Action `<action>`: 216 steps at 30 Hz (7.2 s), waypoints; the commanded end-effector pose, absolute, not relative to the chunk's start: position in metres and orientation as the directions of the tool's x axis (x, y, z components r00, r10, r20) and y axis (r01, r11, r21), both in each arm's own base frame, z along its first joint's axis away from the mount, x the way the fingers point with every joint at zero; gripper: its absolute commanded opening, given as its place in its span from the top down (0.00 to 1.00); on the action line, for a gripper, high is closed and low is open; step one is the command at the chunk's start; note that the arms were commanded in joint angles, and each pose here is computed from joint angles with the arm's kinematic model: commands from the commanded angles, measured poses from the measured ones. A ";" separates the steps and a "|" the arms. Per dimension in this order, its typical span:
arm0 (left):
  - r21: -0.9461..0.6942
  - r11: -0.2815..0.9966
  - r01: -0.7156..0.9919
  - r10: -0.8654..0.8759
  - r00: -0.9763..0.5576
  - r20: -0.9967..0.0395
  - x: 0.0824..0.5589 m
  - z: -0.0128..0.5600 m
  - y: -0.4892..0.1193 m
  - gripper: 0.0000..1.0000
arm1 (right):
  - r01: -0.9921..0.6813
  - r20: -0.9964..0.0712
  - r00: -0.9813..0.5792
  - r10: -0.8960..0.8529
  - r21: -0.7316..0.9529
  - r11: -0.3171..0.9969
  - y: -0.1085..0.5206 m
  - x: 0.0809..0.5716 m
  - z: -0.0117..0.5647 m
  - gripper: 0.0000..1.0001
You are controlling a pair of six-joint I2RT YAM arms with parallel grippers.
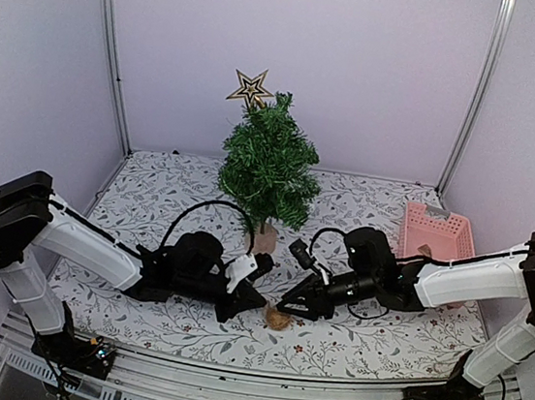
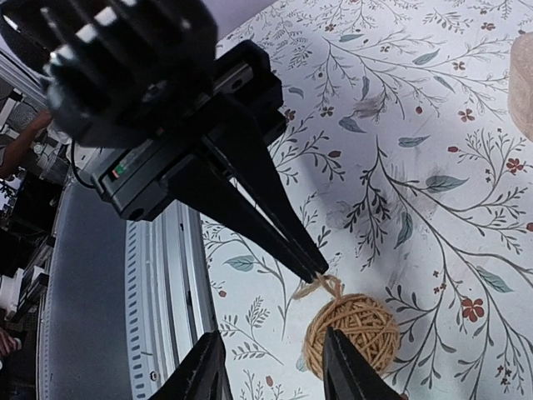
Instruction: Decorate the small christmas tree
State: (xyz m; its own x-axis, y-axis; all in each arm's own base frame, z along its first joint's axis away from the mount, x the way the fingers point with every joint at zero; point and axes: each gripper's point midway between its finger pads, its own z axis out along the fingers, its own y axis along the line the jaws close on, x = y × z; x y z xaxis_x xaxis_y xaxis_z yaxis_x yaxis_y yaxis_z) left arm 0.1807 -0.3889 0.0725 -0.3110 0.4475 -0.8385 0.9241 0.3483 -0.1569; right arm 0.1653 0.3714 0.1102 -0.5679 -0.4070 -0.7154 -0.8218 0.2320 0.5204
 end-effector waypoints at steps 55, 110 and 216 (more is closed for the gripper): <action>-0.021 0.267 0.963 0.429 -0.139 -0.893 0.167 0.104 -0.388 1.00 | -0.892 -0.812 -0.452 -0.369 0.411 0.186 0.403 0.172 0.097 0.87; 0.719 0.056 0.693 0.585 0.561 -0.586 0.152 0.096 -0.349 0.54 | -0.773 -0.657 -0.585 -0.474 0.629 0.083 0.413 0.147 0.084 1.00; 0.471 0.111 0.875 0.516 0.354 -0.780 0.160 0.100 -0.363 1.00 | -0.815 -0.729 -0.576 -0.370 0.547 0.190 0.387 0.179 0.099 0.39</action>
State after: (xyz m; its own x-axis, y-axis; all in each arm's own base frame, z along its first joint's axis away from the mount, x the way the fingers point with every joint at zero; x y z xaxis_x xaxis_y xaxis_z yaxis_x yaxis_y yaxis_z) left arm 0.1548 -0.3687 0.0973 0.4269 0.5385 -0.7265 0.8461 0.0458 0.5311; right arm 0.1666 0.3912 0.0791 -0.6066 -0.4301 -0.6686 -0.7825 0.1742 0.5978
